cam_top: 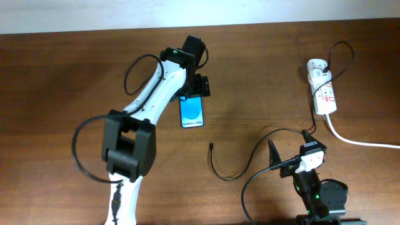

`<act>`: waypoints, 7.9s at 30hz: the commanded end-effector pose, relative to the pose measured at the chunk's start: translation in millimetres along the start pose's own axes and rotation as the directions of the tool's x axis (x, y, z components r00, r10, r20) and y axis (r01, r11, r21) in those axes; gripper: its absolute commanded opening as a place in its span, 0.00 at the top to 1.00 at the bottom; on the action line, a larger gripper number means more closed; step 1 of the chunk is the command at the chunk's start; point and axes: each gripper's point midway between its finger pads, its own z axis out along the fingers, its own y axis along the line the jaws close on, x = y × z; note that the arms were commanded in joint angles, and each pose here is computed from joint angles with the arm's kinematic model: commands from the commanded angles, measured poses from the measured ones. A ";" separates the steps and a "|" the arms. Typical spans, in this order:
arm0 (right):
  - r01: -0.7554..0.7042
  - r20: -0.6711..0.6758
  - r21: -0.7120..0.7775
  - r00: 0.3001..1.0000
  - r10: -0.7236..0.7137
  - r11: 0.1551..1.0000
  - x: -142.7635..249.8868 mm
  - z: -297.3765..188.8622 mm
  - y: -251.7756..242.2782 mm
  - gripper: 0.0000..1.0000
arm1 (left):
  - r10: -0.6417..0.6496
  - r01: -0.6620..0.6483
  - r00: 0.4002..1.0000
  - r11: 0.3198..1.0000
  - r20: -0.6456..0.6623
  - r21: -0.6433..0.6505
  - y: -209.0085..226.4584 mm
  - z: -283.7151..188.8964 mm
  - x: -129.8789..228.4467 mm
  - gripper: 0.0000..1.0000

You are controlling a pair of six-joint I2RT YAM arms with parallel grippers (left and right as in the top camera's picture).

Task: Plug charger to phone and switch on socket
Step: 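Lower the left gripper onto the phone's top edge, then close the left gripper on the phone's top end, then lift the phone upright with the left gripper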

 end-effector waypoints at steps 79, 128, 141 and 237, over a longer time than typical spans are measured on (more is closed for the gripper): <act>-0.008 -0.006 -0.006 1.000 0.008 1.000 2.8 0.3 1.6 0.02 | -0.016 0.015 1.000 0.999 -0.017 -0.038 -2.3 67.3 -4.8 0.01; -0.008 -0.006 -0.006 1.000 0.008 1.000 2.8 0.3 1.6 0.02 | -0.008 0.000 0.982 0.999 -0.187 -0.042 2.5 79.2 32.8 0.10; -0.008 -0.006 -0.006 1.000 0.008 1.000 2.8 0.3 1.6 0.02 | -0.006 -0.005 0.978 0.999 -0.206 -0.053 5.6 77.8 37.5 0.15; -0.008 -0.006 -0.006 1.000 0.008 1.000 2.8 0.3 1.6 0.02 | 0.145 0.587 0.786 0.128 -0.601 0.799 -30.0 -134.3 -19.7 0.20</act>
